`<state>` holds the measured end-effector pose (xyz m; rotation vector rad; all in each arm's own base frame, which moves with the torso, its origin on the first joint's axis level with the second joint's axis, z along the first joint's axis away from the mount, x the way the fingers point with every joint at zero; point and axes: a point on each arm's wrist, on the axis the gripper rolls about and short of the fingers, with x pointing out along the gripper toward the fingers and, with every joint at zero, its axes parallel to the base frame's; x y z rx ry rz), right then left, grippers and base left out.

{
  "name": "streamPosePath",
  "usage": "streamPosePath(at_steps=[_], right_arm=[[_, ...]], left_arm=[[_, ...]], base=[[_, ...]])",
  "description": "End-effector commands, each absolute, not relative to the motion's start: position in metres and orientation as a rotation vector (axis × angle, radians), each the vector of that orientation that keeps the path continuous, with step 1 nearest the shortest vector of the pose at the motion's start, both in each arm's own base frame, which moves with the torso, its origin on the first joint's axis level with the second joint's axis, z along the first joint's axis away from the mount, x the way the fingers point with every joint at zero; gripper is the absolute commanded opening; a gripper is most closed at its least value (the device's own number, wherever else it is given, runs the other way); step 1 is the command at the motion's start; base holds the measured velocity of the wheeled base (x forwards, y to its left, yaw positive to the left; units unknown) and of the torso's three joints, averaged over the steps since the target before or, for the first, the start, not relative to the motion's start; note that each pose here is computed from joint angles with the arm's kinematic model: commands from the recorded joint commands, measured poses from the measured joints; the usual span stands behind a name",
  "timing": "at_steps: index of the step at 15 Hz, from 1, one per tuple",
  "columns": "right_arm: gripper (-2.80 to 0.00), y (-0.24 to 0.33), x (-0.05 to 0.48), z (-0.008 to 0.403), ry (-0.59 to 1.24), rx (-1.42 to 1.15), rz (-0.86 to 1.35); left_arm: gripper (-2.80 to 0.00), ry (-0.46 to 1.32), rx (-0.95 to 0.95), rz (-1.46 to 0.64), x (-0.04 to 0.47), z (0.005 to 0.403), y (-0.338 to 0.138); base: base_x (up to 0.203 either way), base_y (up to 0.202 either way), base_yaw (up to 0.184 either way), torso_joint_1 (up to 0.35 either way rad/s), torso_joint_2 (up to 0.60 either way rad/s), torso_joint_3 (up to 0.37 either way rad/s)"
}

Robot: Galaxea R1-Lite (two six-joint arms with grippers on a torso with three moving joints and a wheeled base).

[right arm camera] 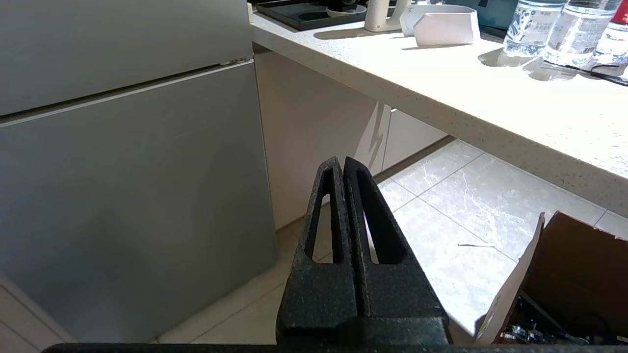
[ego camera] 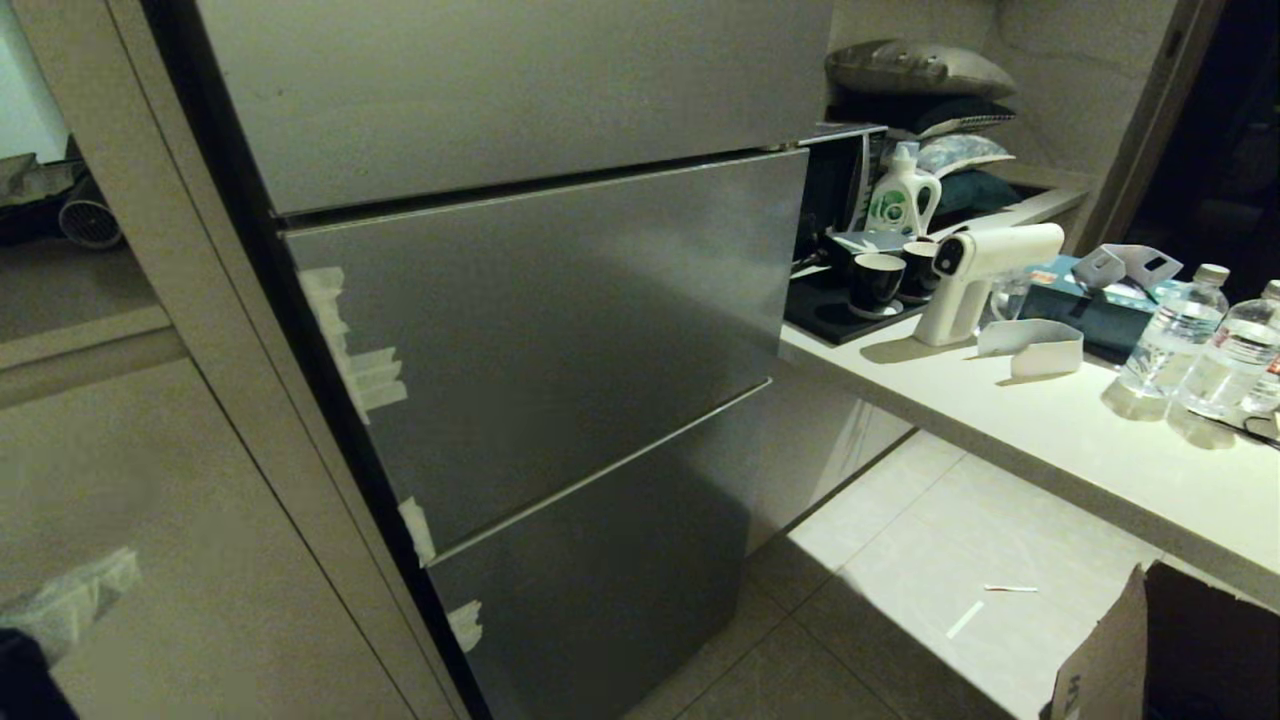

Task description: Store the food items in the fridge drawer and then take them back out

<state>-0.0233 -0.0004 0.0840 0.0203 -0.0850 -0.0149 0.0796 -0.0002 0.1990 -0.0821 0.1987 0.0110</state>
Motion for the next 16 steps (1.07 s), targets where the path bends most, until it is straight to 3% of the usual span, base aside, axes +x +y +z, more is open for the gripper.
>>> streamPosePath(at_steps=[1,7,16], right_arm=[[-2.80,0.000,-0.021,0.076,-0.055,0.020,-0.015],[-2.80,0.000,-0.021,0.076,-0.055,0.020,-0.015],[-2.80,0.000,-0.021,0.076,-0.055,0.014,-0.015]], left_arm=[[-2.80,0.257,-0.088,0.051,0.097,0.198,0.001],[-2.80,0.289,-0.152,0.152,0.135,0.199,0.016],[-2.80,0.322,-0.339,0.054,0.182,0.197,0.026]], base=[[0.000,0.000,0.000,0.000,0.00,0.000],[0.000,0.000,0.000,0.000,0.00,0.000],[0.000,0.000,0.000,0.000,0.00,0.000]])
